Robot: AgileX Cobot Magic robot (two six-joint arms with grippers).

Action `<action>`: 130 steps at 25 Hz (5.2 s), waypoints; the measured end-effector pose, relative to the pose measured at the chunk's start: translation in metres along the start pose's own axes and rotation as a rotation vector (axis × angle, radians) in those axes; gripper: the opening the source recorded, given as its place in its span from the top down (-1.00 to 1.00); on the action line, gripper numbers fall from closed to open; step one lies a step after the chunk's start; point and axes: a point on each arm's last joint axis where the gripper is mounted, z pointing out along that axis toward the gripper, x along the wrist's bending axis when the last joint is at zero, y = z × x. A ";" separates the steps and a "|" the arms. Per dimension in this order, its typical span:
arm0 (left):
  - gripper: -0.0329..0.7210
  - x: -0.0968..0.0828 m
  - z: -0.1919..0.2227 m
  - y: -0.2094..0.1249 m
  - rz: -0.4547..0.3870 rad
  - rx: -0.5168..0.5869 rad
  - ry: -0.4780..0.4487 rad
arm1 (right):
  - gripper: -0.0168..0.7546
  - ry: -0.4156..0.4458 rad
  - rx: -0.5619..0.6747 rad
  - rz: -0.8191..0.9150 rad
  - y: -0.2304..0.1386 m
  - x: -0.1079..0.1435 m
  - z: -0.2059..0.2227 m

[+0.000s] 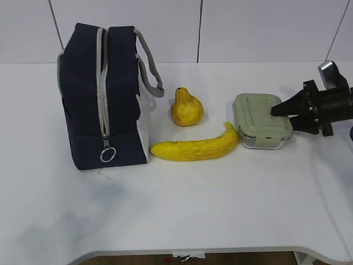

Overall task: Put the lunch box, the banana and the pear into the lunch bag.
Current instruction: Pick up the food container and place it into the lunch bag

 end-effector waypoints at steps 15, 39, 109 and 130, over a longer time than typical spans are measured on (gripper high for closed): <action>0.27 -0.003 0.004 0.041 -0.127 0.059 -0.114 | 0.00 -0.053 -0.086 -0.003 0.011 0.081 -0.049; -0.09 0.011 0.170 0.135 -0.431 0.296 -0.394 | 0.01 0.140 0.019 -0.245 -0.010 0.222 0.006; 0.88 0.052 0.322 0.203 -0.395 0.456 -0.609 | 0.01 0.099 -0.095 -0.321 -0.053 0.273 0.155; 0.88 0.049 0.316 0.198 -0.324 0.511 -0.663 | 0.01 0.103 -0.052 -0.316 -0.067 0.265 0.220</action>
